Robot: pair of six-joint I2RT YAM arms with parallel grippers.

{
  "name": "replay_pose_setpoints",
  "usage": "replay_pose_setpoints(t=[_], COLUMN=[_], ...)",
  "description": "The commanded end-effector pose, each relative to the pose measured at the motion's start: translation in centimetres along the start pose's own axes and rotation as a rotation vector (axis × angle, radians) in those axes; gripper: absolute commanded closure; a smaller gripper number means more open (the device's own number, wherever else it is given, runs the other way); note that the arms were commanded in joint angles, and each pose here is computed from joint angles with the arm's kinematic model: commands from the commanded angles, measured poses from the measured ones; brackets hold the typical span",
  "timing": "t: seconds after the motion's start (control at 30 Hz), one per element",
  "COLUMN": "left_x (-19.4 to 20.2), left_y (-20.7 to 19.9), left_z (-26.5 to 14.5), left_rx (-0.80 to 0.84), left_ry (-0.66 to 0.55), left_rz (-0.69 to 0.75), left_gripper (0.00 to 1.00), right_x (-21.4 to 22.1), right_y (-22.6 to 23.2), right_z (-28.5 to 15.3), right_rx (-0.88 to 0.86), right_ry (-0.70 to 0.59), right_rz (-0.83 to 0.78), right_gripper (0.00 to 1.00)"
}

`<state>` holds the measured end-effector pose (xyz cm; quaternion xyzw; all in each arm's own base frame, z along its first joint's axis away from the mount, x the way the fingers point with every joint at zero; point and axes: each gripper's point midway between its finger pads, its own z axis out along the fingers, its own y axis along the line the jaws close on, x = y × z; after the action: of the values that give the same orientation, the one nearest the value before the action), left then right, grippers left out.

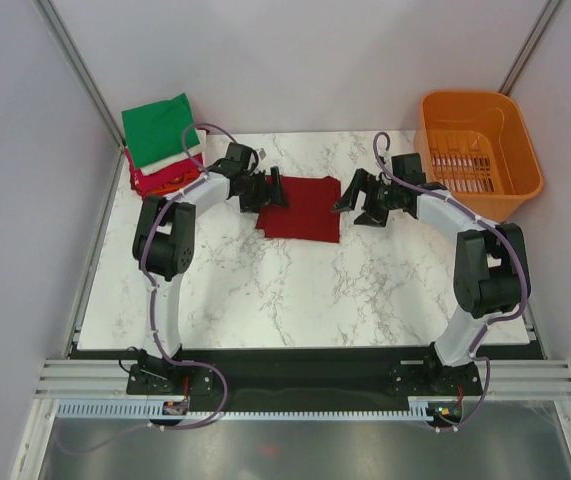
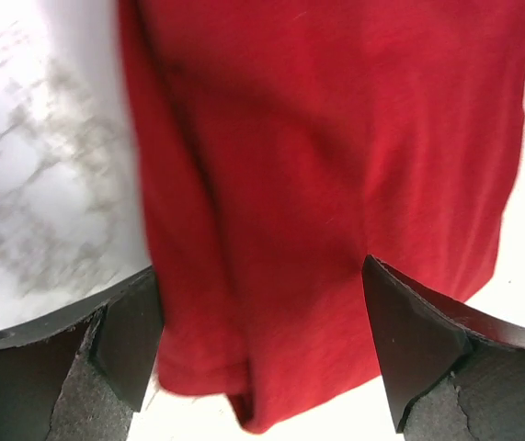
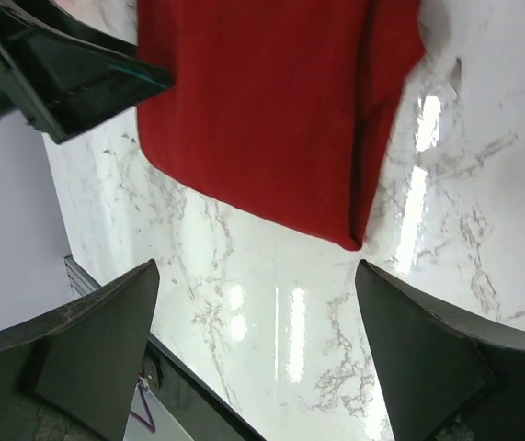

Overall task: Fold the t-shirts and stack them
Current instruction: Neatly place the folded tshirt to the corner

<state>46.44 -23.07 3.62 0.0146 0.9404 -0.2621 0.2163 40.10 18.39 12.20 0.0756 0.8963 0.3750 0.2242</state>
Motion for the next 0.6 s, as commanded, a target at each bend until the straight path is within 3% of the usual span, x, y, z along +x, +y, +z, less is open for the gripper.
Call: replay_pose_setpoints(t=[0.0, 0.1, 0.13, 0.17, 0.2, 0.4, 0.57], left_x=[7.0, 7.2, 1.8, 2.5, 2.5, 2.3, -0.2], left_y=[3.3, 3.0, 0.1, -2.7, -2.8, -4.9, -6.9], left_z=[4.2, 4.5, 6.4, 5.8, 6.1, 6.2, 3.7], left_rx=[-0.076, -0.074, 0.03, 0.182, 0.188, 0.278, 0.311], left_ry=[0.205, 0.21, 0.004, 0.079, 0.085, 0.081, 0.009], left_rz=[-0.041, -0.035, -0.19, -0.192, -0.198, -0.199, -0.143], left_gripper=[0.07, 0.07, 0.05, 0.92, 0.98, 0.98, 0.98], right_x=[0.5, 1.0, 1.0, 1.1, 1.1, 1.1, 0.9], right_y=[-0.2, -0.7, -0.6, -0.7, -0.6, -0.4, -0.3], right_z=[-0.3, -0.3, -0.3, -0.3, -0.3, -0.2, -0.3], right_rx=[0.009, 0.018, 0.016, 0.014, 0.009, -0.001, -0.004], right_ry=[-0.015, -0.007, -0.006, 0.0, 0.0, 0.007, 0.0], right_rz=[-0.015, -0.017, -0.014, -0.012, -0.015, -0.014, -0.016], right_gripper=[0.04, 0.04, 0.04, 0.04, 0.04, 0.04, 0.04])
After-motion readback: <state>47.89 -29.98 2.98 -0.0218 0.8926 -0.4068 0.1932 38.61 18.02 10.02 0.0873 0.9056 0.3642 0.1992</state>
